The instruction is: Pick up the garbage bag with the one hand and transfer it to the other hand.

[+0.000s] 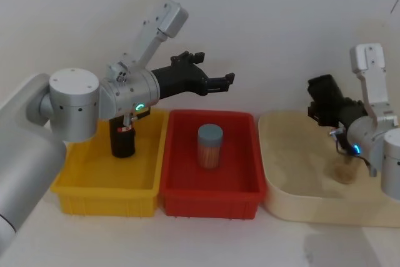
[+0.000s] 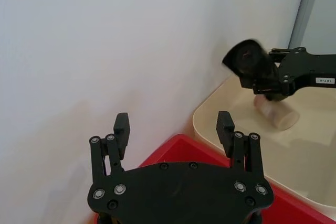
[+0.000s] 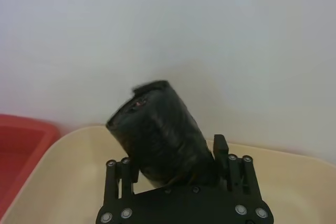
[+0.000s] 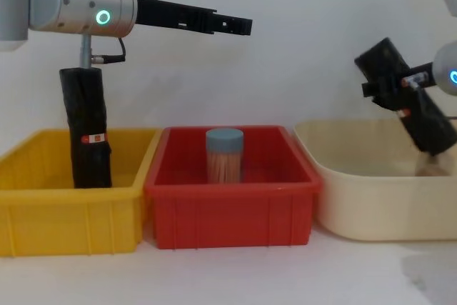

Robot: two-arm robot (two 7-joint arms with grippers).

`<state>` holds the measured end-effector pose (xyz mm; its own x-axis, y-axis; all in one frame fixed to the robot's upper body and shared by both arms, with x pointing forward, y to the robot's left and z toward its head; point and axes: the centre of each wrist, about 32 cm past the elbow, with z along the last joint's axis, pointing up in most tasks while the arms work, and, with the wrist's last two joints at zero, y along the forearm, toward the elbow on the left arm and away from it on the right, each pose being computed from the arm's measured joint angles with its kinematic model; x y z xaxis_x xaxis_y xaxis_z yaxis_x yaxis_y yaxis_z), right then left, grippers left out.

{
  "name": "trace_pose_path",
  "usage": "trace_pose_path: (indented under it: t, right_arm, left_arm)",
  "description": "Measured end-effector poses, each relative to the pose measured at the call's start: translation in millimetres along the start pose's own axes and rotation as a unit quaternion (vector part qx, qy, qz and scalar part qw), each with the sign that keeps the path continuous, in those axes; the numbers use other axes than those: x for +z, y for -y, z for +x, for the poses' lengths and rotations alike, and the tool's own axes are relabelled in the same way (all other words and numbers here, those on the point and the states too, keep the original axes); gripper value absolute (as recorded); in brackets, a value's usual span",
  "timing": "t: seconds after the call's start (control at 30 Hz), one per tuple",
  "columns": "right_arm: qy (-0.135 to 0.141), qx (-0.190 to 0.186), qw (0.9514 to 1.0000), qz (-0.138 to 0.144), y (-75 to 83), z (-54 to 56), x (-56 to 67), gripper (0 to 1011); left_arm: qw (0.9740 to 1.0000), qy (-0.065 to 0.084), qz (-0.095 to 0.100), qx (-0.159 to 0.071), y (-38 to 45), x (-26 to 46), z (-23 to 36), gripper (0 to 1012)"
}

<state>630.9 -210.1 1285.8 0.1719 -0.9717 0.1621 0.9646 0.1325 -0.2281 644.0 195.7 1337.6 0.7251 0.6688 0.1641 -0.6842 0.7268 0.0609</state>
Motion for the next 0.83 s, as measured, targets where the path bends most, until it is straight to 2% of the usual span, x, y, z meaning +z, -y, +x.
trace_pose_path:
  t: [0.03,0.07,0.27,0.83]
  right_arm:
    - [0.002,-0.001,1.0000,-0.001,0.6,1.8,-0.4,801]
    - [0.003,-0.002,1.0000,-0.002,0.9,2.6,-0.6,853]
    - [0.009,-0.006,0.9999,-0.006,2.7,7.7,-1.2,1001]
    - [0.015,-0.011,0.9998,-0.011,4.8,13.7,-2.2,1001]
  left_arm:
    - [1.0000,0.000,0.000,0.000,0.0,0.0,0.0,1001]
    - [1.0000,0.000,0.000,0.000,0.0,0.0,0.0,1001]
    - [1.0000,0.000,0.000,0.000,0.0,0.0,0.0,1001]
    - [1.0000,0.000,0.000,0.000,0.0,0.0,0.0,1001]
